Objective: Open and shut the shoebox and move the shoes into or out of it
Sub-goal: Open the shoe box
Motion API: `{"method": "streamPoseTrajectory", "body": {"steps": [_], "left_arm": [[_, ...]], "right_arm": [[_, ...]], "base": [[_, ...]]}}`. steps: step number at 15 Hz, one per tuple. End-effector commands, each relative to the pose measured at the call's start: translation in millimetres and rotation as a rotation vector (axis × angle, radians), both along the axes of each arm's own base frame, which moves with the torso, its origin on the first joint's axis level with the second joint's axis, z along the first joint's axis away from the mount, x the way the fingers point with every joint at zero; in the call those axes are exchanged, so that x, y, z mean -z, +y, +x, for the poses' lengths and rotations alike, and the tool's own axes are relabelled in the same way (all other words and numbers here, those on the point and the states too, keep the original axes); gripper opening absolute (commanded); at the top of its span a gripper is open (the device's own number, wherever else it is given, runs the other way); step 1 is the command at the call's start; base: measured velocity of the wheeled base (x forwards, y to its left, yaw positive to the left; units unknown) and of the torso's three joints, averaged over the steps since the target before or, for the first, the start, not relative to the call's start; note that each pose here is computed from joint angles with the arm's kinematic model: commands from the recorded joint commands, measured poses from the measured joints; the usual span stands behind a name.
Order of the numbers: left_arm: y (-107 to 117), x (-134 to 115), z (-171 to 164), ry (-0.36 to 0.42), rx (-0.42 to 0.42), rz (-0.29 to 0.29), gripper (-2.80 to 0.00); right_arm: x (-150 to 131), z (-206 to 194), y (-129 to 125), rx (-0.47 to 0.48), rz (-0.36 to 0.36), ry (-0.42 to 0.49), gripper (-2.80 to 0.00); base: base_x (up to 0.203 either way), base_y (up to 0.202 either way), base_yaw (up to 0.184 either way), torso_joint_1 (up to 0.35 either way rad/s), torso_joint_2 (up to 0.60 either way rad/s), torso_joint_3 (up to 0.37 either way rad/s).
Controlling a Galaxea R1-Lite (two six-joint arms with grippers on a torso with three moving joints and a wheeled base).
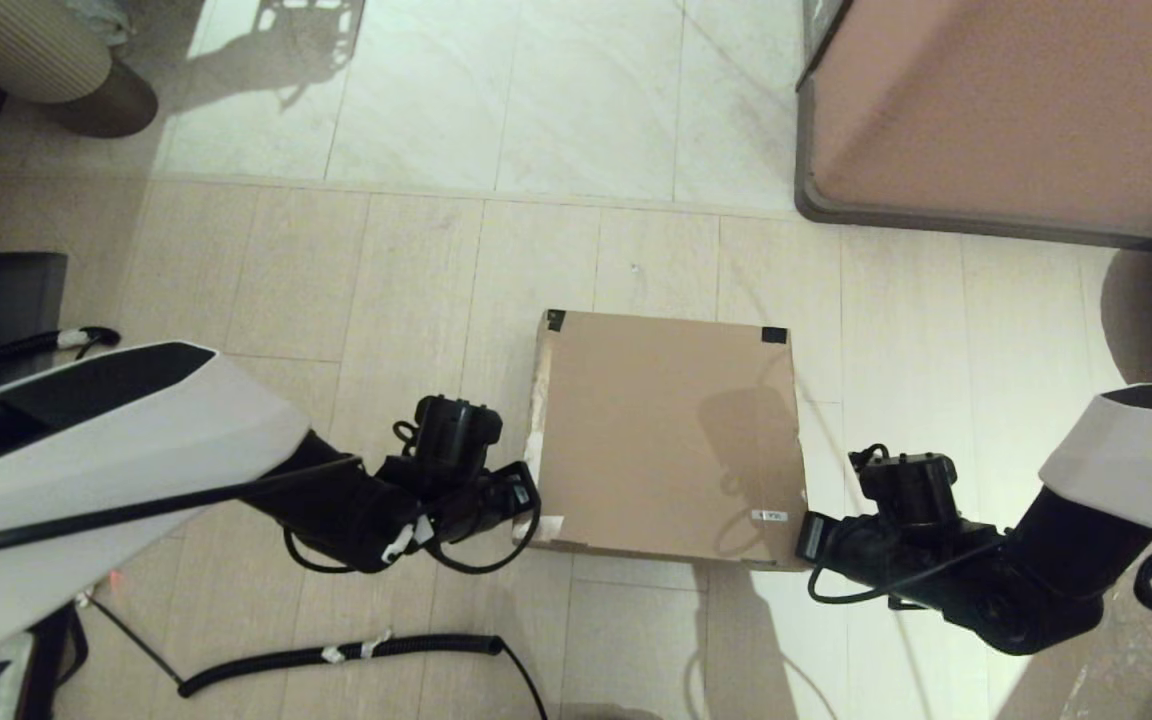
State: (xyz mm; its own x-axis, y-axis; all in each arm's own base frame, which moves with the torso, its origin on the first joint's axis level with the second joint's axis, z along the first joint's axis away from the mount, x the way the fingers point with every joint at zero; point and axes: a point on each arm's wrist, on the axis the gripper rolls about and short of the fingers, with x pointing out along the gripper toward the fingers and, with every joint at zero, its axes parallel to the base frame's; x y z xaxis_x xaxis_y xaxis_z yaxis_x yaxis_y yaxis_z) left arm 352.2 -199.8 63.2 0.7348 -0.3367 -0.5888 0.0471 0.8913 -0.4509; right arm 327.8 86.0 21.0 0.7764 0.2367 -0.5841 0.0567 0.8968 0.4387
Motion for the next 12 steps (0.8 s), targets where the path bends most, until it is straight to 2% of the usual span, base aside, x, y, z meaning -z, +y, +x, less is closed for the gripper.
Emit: {"method": "streamPoseTrajectory", "body": {"steps": [1,3,6,10,12], "left_arm": [[4.3,-17.3,-11.0,-0.022,0.001,-0.019,-2.8],[6.9,-22.5,-18.0,-0.021,-0.001,-0.025,-2.8],[8.5,-33.8,-20.6,-0.047,-0.007,-0.038,-2.8],[11.0,-51.8,-24.9,-0.085,-0.015,-0.058,-2.8],[12.0,-63.0,-26.0,-0.085,-0.038,-0.097,-2.8]], "right_arm": [[-25.9,-5.2,-1.5,0.012,0.033,-0.057,-2.8],[-36.8,-9.2,-3.1,0.028,0.046,-0.028,-2.8],[-58.0,-5.9,-2.0,0.126,0.184,0.017,-2.8],[-69.6,-10.4,-3.0,0.188,0.271,0.06,-2.8],[-73.4,-12.4,-3.4,0.22,0.321,0.075,-2.8]], "base": [[0.0,0.0,0.0,0.0,0.0,0.0],[0.0,0.0,0.0,0.0,0.0,0.0],[0.0,0.0,0.0,0.0,0.0,0.0],[0.0,0.0,0.0,0.0,0.0,0.0],[0.0,0.0,0.0,0.0,0.0,0.0]]}}
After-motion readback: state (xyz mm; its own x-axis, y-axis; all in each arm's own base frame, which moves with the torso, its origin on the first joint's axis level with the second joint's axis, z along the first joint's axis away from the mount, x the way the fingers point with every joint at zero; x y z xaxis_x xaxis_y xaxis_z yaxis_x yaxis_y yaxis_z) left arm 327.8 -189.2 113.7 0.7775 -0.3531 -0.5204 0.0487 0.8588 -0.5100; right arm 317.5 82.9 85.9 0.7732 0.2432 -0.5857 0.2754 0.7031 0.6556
